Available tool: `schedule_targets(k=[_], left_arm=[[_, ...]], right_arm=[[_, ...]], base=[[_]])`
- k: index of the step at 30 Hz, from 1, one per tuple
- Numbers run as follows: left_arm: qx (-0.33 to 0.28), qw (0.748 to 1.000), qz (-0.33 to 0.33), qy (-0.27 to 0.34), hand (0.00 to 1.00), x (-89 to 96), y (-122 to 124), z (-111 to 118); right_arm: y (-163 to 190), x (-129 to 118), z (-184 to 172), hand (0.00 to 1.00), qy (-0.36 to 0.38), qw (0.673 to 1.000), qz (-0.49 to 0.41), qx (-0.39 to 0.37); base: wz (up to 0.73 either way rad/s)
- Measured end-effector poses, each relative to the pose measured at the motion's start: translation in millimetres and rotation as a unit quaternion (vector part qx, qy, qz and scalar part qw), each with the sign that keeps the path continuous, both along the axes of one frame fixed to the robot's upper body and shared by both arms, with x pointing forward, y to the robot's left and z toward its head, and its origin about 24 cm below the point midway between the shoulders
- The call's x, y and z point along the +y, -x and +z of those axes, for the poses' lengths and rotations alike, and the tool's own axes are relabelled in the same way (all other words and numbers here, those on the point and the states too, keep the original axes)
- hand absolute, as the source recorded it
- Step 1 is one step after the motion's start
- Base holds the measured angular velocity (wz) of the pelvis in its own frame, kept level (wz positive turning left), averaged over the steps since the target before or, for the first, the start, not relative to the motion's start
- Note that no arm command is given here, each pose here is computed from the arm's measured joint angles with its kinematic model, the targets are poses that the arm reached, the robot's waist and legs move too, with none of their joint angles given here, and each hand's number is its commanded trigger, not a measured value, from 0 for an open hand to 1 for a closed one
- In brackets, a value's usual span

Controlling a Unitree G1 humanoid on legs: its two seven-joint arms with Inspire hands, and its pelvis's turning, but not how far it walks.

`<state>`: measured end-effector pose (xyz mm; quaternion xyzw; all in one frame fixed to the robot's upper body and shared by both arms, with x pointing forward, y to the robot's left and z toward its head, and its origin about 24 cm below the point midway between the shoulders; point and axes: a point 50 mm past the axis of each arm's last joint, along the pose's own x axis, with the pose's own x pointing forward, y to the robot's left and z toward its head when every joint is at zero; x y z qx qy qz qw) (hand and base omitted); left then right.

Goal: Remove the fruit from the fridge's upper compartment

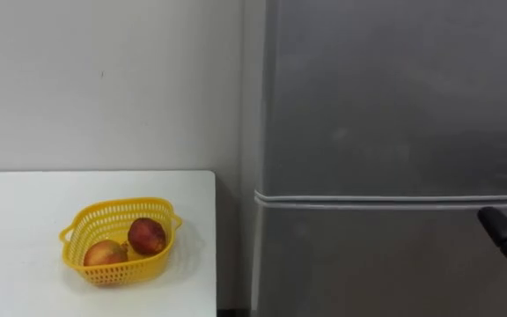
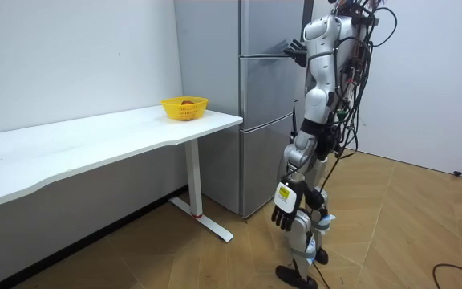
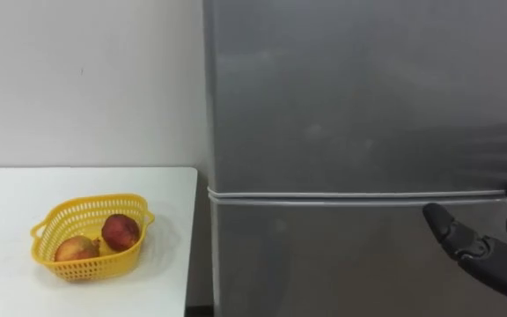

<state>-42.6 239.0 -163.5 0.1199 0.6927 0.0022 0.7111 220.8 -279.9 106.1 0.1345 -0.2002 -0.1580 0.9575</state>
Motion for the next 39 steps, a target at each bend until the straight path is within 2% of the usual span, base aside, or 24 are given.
schedule_targets(k=[12, 20, 23, 28, 32, 35, 39], left_arm=[[-0.011, 1.0, -0.005, 0.007, 0.0, -1.0, -4.2, 0.8], [-0.015, 1.0, 0.002, -0.001, 0.0, 1.7, -4.4, 1.5], [-0.015, 1.0, 0.005, -0.005, 0.0, 3.2, -4.1, 1.9], [-0.032, 0.999, 0.016, -0.015, 0.0, 5.2, -9.3, 3.6], [-0.041, 0.999, 0.026, -0.023, 0.0, 7.4, -12.2, 4.7], [-0.039, 0.998, 0.027, -0.029, 0.0, 8.3, -13.4, 5.1], [-0.029, 0.999, 0.029, -0.027, 0.0, 7.2, -12.0, 4.6]], right_arm=[[0.2, -0.9, -0.8, 0.0, -0.018, 1.0, -0.006, -0.001], [2.0, -5.1, 0.9, 0.0, -0.019, 0.998, -0.055, 0.008], [2.1, -9.3, -7.1, 0.0, -0.055, 0.995, -0.08, 0.034], [18.3, -27.5, -54.6, 0.0, -0.101, 0.967, -0.166, 0.164], [34.3, -39.9, -87.4, 0.0, -0.143, 0.937, -0.218, 0.231], [58.5, -46.6, -116.2, 0.0, -0.17, 0.902, -0.26, 0.3], [98.0, -48.8, -165.8, 0.0, -0.187, 0.838, -0.302, 0.414]], base=[[0.02], [0.03], [0.03], [0.01], [0.03], [0.0], [0.06]])
